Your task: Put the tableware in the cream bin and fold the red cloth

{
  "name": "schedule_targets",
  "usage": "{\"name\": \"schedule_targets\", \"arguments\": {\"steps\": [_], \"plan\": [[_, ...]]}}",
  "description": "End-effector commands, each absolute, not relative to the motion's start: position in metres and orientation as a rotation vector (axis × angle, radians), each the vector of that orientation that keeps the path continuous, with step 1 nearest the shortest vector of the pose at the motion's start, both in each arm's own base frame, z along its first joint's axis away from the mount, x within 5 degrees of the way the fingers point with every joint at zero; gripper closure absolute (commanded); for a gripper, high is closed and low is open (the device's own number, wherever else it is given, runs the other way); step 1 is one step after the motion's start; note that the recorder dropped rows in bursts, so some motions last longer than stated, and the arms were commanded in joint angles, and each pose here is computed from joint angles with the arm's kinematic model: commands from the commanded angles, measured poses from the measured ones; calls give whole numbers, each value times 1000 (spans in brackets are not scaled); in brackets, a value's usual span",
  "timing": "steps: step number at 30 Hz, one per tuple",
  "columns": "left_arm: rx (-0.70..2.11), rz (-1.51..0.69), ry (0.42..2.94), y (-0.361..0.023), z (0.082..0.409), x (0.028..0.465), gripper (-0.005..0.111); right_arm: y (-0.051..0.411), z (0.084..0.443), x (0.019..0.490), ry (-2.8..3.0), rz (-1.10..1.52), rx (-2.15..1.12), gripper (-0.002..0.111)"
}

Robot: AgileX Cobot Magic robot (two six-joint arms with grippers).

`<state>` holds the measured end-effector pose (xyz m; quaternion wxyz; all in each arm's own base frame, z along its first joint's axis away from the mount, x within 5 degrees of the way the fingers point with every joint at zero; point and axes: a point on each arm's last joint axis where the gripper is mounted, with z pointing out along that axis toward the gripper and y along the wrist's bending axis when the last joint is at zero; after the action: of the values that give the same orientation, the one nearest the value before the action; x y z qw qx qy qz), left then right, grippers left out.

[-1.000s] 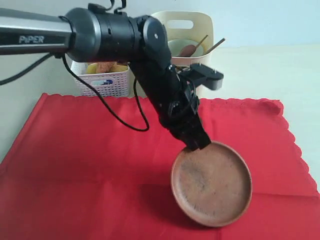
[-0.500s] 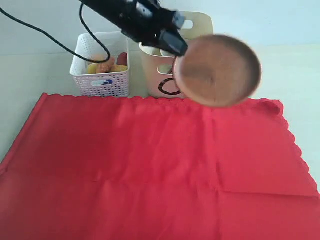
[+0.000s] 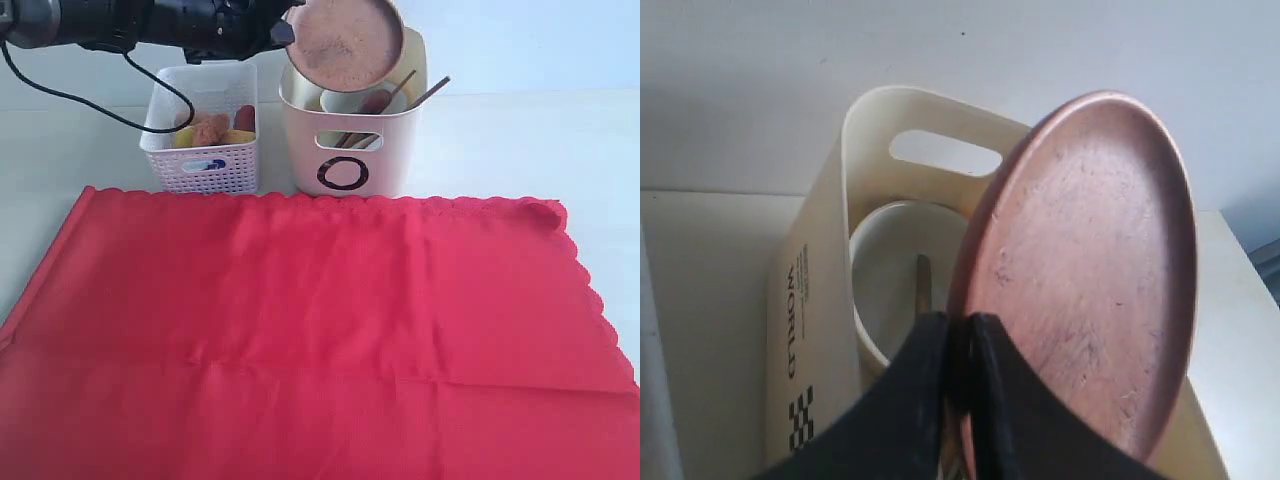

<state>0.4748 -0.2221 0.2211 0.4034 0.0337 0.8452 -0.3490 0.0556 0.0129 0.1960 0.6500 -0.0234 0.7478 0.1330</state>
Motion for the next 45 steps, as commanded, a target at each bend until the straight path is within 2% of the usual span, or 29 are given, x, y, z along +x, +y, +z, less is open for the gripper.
{"name": "schedule_targets", "arguments": {"steps": [1,4,10,13,15,28,31,36,45], "plan": [[75,-892,2127,-227,221,474,106,13,195,55,1693,304,-55,108],[102,-885,2128,-231,221,472,94,13,195,55,1693,304,-55,108],[154,-866,2121,-234,221,471,61,13,195,55,1693,304,-55,108],[156,-867,2121,-235,221,470,53,13,195,55,1693,304,-55,108],[156,-867,2121,-235,221,470,51,13,195,55,1693,304,-55,108],[163,-870,2124,-235,220,470,52,13,195,55,1693,304,-55,108],[171,-877,2124,-236,222,469,63,13,195,55,1693,304,-55,108],[276,-877,2121,-236,237,461,105,13,195,55,1693,304,-55,108],[527,-870,2092,-224,293,433,107,13,195,55,1693,304,-55,108]]}}
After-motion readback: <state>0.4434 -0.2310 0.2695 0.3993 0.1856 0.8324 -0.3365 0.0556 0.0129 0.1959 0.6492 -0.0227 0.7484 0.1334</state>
